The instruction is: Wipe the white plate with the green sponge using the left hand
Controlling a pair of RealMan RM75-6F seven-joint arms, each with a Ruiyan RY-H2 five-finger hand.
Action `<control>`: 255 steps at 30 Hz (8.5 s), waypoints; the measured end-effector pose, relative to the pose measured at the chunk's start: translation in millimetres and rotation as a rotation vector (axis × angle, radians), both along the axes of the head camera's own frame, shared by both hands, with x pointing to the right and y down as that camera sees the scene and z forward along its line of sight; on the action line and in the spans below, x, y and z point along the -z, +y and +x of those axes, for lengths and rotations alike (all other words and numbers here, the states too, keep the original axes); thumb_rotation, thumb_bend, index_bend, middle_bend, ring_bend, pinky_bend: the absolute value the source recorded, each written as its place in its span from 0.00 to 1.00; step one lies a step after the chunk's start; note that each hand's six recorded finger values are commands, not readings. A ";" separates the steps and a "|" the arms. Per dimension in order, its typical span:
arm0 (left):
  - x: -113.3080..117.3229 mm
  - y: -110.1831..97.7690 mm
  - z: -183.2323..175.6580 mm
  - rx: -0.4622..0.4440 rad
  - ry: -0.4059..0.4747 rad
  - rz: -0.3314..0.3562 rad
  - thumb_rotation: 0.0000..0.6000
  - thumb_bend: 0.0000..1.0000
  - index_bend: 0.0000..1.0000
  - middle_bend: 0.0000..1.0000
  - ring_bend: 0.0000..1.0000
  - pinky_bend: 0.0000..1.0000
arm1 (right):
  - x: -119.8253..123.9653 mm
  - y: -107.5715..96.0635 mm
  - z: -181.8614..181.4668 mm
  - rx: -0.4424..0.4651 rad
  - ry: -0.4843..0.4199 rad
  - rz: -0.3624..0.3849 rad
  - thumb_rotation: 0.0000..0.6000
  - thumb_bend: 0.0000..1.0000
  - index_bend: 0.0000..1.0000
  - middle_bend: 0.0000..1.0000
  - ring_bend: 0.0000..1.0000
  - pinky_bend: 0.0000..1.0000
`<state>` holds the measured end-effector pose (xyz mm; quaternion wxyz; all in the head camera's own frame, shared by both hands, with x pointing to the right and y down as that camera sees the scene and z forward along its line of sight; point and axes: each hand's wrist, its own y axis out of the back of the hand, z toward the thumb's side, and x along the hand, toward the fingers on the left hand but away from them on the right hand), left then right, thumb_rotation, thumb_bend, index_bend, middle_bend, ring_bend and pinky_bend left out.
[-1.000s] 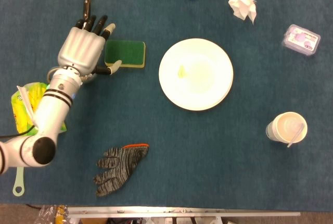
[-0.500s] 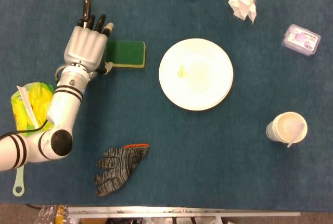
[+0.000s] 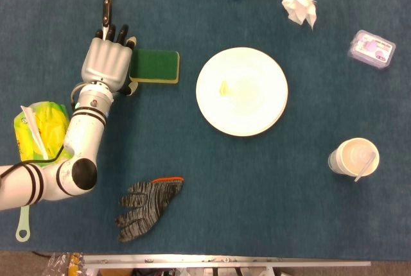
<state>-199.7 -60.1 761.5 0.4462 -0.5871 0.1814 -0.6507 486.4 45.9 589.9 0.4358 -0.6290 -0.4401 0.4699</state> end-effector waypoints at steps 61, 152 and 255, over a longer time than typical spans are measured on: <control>42.2 22.0 86.4 -0.237 0.023 0.067 0.82 0.30 0.35 0.07 0.00 0.13 | -4.6 -2.0 7.3 -0.011 -0.029 -0.005 1.00 0.32 0.17 0.24 0.12 0.26; 15.9 26.8 181.6 -0.453 -0.193 0.176 0.86 0.30 0.40 0.07 0.00 0.13 | -6.2 -4.8 21.3 -0.045 -0.038 -0.014 1.00 0.32 0.17 0.24 0.12 0.26; 29.7 22.8 167.3 -0.472 -0.272 0.216 0.85 0.30 0.41 0.07 0.00 0.13 | -7.6 -1.9 19.7 -0.045 -0.053 -0.022 1.00 0.32 0.17 0.24 0.12 0.26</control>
